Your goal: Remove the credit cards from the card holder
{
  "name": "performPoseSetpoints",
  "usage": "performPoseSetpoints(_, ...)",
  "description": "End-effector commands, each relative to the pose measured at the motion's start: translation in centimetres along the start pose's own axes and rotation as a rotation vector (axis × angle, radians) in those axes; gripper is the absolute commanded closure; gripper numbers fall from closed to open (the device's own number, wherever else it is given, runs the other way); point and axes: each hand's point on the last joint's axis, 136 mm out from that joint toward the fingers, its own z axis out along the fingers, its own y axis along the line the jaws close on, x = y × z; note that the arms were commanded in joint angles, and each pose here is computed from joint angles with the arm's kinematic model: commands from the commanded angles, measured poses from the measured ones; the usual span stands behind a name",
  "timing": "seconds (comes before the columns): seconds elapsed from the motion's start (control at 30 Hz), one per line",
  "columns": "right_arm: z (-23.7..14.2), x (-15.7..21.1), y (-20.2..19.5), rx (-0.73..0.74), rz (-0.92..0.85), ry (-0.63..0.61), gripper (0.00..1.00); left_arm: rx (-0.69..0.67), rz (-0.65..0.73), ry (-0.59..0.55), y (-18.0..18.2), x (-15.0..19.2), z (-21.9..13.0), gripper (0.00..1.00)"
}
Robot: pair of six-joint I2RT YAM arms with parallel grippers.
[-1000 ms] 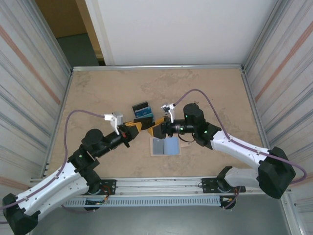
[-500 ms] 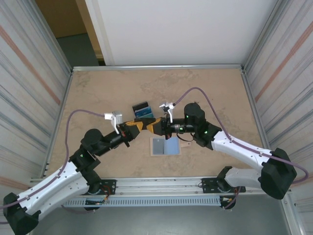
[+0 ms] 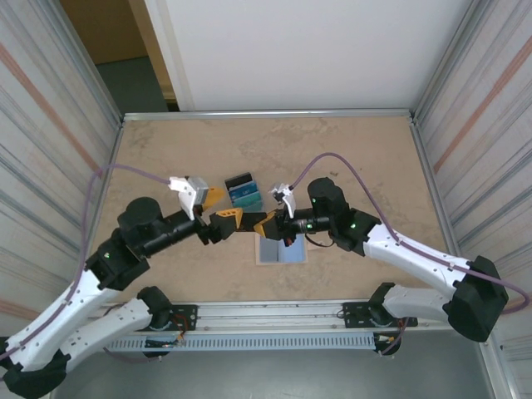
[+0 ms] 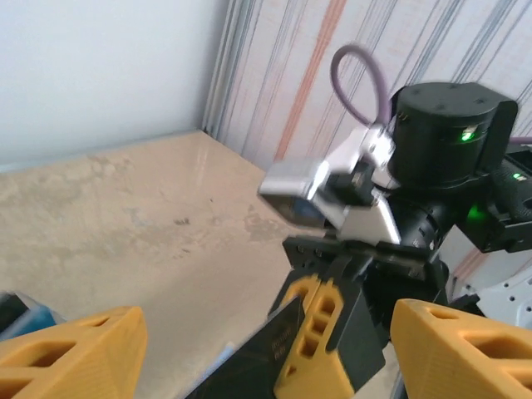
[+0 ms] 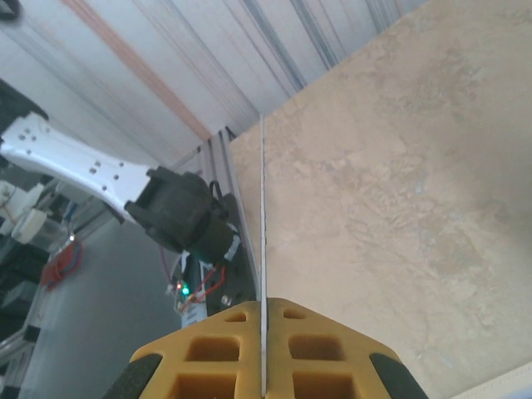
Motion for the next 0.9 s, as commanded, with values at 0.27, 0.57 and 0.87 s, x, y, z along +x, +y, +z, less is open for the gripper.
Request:
performPoseSetpoints(0.27,-0.7,-0.2,2.3,-0.047,-0.084,0.036,1.00,0.221,0.217,0.452,-2.1,6.1,2.7,0.26)
performPoseSetpoints(0.57,-1.1,-0.1,2.7,-0.050,-0.101,0.038,1.00,0.259,0.142,0.495,-0.8,7.6,3.5,0.36)
performPoseSetpoints(0.87,-1.0,-0.2,2.6,-0.048,-0.108,0.039,1.00,0.352,0.121,0.517,-1.7,8.8,4.0,0.54)
